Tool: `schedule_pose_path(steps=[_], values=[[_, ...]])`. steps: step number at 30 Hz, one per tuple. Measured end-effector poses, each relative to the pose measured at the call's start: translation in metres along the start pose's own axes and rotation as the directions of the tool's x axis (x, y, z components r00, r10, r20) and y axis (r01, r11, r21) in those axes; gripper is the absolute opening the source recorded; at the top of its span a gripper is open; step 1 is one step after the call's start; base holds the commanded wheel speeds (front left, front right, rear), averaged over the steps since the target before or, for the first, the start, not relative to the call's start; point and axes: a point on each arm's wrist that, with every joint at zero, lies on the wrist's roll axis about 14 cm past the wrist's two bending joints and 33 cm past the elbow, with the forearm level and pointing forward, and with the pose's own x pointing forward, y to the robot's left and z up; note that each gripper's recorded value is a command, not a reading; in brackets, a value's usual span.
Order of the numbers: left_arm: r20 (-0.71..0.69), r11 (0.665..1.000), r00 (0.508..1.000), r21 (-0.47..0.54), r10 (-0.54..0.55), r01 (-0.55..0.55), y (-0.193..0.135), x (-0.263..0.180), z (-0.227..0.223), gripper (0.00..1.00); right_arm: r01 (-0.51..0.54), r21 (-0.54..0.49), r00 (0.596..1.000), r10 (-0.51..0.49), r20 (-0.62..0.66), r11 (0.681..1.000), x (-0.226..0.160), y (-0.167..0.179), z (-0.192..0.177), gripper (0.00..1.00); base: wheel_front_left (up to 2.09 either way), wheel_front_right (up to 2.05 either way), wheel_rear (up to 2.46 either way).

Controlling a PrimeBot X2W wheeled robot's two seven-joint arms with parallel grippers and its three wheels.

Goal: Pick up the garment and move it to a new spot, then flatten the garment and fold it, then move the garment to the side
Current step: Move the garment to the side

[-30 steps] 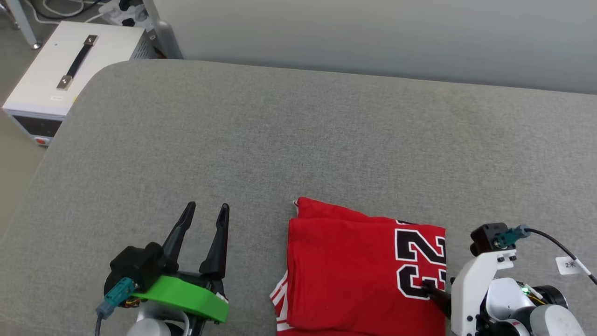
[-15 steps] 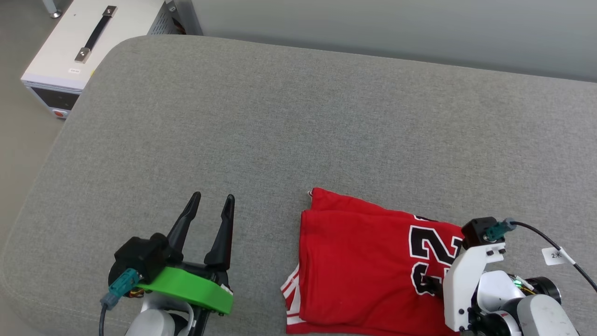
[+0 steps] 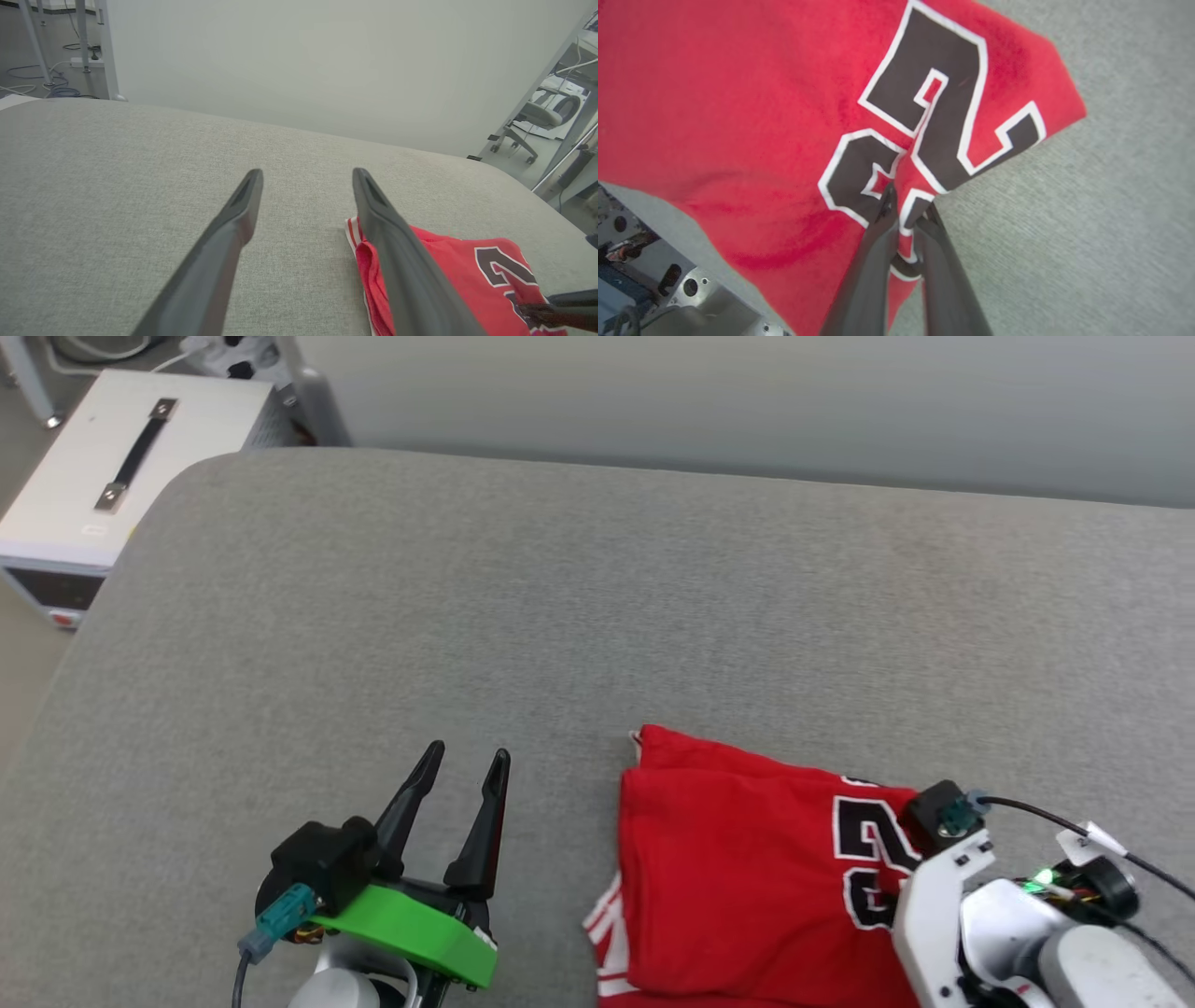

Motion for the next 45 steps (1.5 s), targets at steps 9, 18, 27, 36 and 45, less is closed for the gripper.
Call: schedule_pose_path(steps=[9, 18, 27, 36, 45], values=[[-0.049, 0.976, 0.976, -0.044, -0.214, 0.212, -0.066, 0.019, -0.02, 1.0, 0.218, -0.184, 0.976, -0.217, 0.027, 0.958, -0.068, -0.081, -0.009, 0.0, 0.0, 0.0, 0.0], [-0.062, 0.908, 0.907, -0.08, -0.416, 0.411, -0.126, 0.051, -0.034, 1.0, 0.407, -0.233, 0.902, -0.428, -0.048, 0.883, -0.117, -0.169, -0.053, 0.0, 0.0, 0.0, 0.0], [-0.056, 0.829, 0.827, -0.064, -0.559, 0.556, -0.153, 0.094, -0.051, 1.0, 0.599, -0.231, 0.768, -0.632, -0.105, 0.766, -0.142, -0.27, -0.07, 0.0, 0.0, 0.0, 0.0], [-0.033, 0.778, 0.779, -0.104, -0.626, 0.62, -0.161, 0.13, -0.078, 1.0, 0.744, -0.203, 0.603, -0.77, -0.207, 0.637, -0.156, -0.343, -0.1, 0.0, 0.0, 0.0, 0.0], [-0.056, 0.779, 0.782, -0.157, -0.621, 0.607, -0.154, 0.138, -0.106, 1.0, 0.766, -0.197, 0.563, -0.787, -0.253, 0.612, -0.137, -0.357, -0.118, 0.0, 0.0, 0.0, 0.0]])
